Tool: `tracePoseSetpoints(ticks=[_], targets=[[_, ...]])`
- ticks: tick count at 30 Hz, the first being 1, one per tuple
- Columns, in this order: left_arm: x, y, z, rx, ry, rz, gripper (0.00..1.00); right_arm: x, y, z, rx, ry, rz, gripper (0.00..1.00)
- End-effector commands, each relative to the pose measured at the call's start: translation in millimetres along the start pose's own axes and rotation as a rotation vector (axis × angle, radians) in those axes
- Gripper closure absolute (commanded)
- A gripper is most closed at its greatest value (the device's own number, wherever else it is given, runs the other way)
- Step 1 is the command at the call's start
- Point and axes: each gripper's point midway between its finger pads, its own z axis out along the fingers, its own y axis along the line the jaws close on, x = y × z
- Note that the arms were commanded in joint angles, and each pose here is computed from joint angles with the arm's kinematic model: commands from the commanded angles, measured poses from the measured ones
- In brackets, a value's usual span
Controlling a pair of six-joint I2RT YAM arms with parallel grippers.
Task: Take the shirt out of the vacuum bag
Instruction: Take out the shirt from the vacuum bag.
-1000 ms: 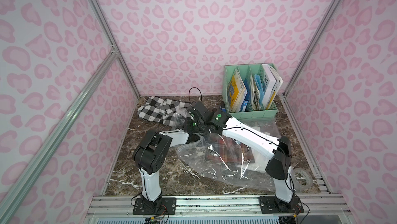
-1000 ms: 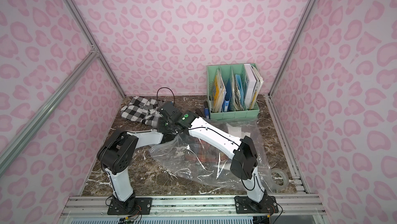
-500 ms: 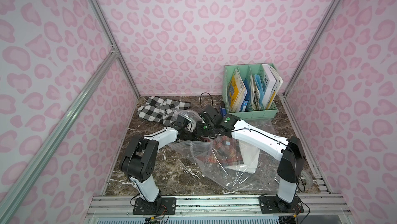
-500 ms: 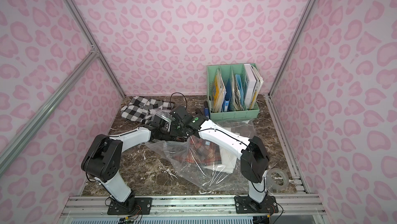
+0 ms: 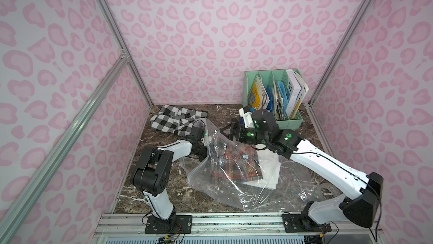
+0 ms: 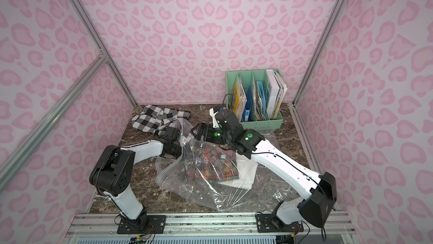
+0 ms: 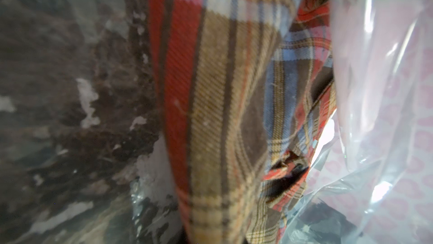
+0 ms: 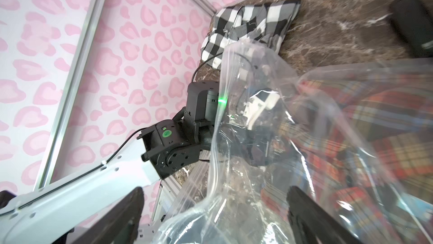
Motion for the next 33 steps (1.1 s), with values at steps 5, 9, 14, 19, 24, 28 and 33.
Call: tracePoseSetpoints(ticks=[5, 9, 14, 19, 24, 28, 33], targets=[[-4, -7, 4, 0.042, 0.002, 0.017, 0.95, 63, -188, -47, 0.455, -0.045, 0.397, 0.08], [-8, -11, 5, 0.058, -0.002, 0.008, 0.95, 84, -245, -70, 0.542, -0.133, 0.523, 0.10], [-16, -15, 7, 0.070, -0.011, 0.002, 0.95, 99, -280, -69, 0.565, -0.144, 0.576, 0.16], [-19, -16, 8, 0.071, -0.014, 0.001, 0.95, 97, -287, -53, 0.532, -0.145, 0.574, 0.40], [-23, -16, 11, 0.083, -0.019, -0.014, 0.95, 113, -320, -43, 0.645, -0.066, 0.623, 0.57], [-27, -21, 10, 0.101, -0.025, -0.026, 0.95, 116, -347, -42, 0.770, 0.020, 0.634, 0.57], [-34, -36, -1, 0.121, -0.043, -0.016, 0.95, 92, -360, -33, 0.819, 0.035, 0.597, 0.56]])
